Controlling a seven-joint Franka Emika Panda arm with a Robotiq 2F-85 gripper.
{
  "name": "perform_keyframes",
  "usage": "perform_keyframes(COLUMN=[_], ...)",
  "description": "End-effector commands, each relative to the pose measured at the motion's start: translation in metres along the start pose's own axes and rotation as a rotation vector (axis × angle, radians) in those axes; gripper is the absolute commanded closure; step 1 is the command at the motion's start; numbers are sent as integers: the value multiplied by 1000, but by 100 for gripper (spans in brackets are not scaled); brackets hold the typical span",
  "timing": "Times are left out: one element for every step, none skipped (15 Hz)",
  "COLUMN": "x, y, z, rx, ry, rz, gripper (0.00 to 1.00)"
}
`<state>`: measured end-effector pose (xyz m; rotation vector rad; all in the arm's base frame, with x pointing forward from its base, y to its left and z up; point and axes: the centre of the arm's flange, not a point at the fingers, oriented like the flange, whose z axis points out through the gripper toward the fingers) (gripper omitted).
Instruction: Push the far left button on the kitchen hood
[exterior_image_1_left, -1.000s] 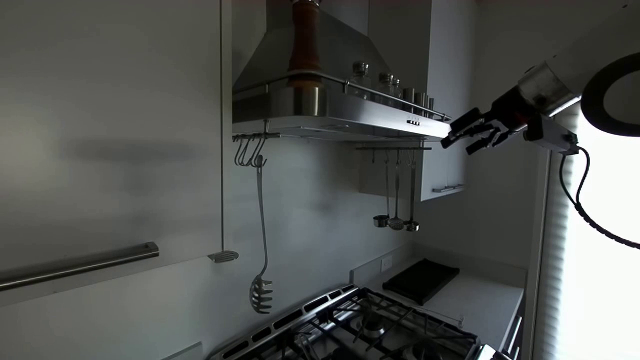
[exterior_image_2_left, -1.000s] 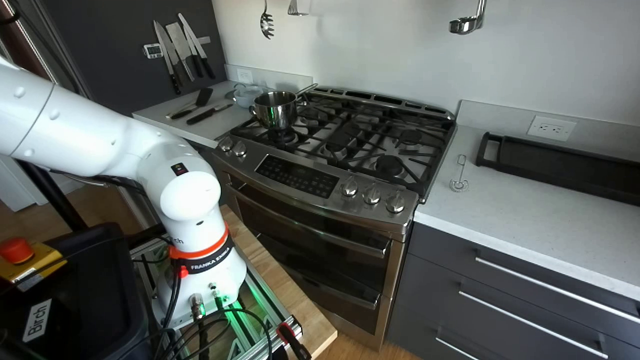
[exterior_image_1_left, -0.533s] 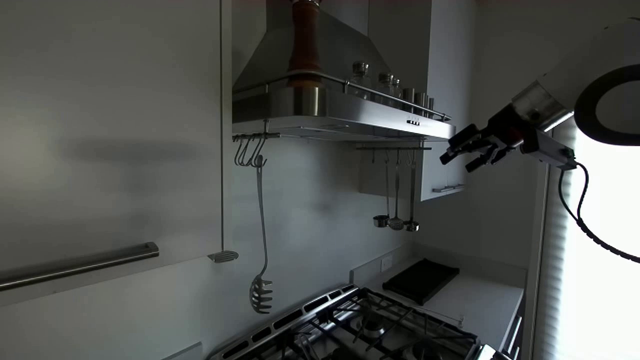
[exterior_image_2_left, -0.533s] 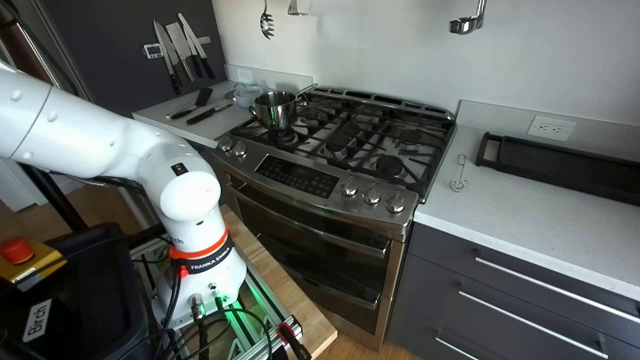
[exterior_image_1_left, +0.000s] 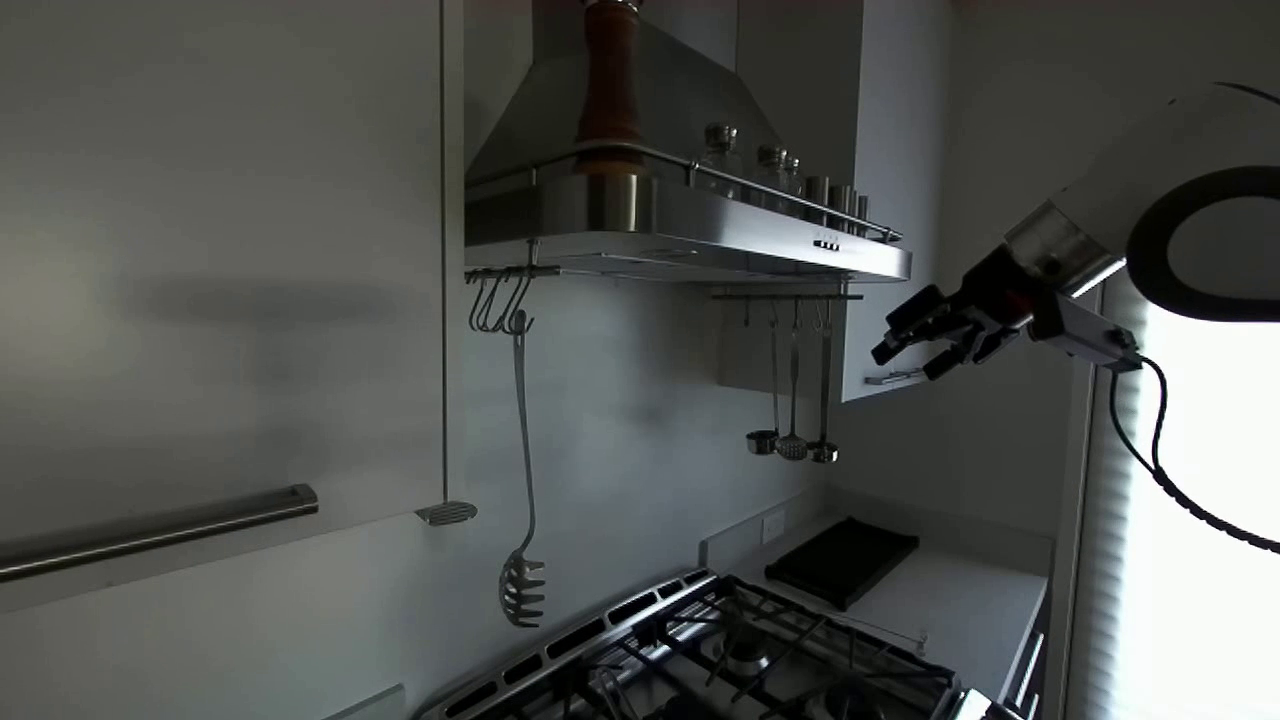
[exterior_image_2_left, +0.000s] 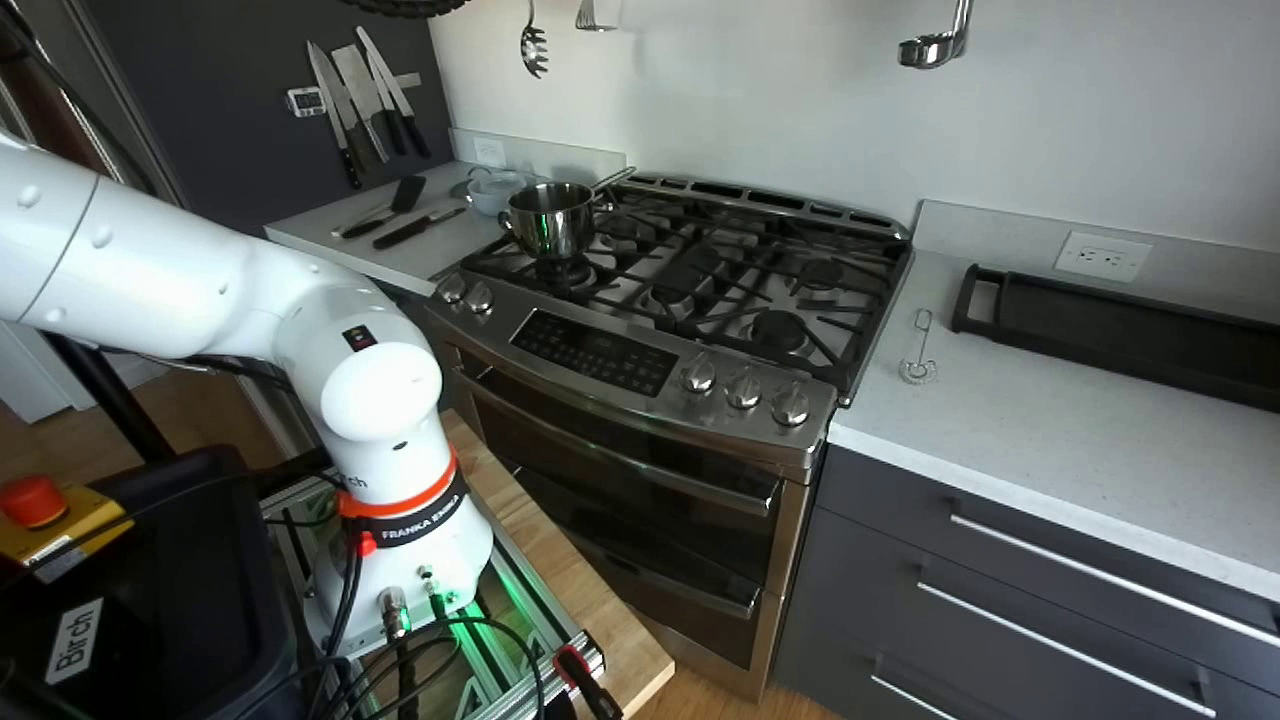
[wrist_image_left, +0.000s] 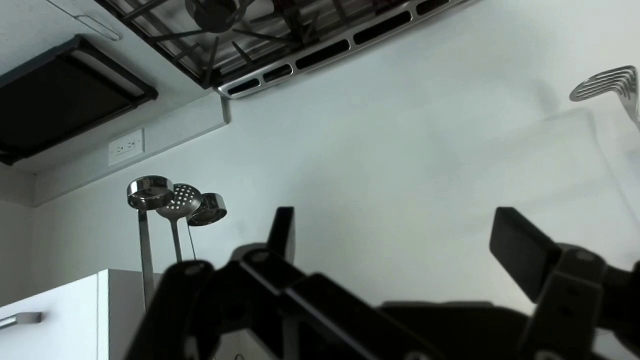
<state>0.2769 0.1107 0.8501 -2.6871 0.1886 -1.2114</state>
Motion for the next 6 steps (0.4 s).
perform_keyframes(x=[0,0,-1,-1,-1,-1], y=[0,0,0,0,0,0], z=[0,-1,-2,-2,-2,-2], rx=[0,1,1,1,2,2], ry=[0,1,3,3,4,4], rz=[0,0,0,0,0,0], gripper=[0,0,0,0,0,0])
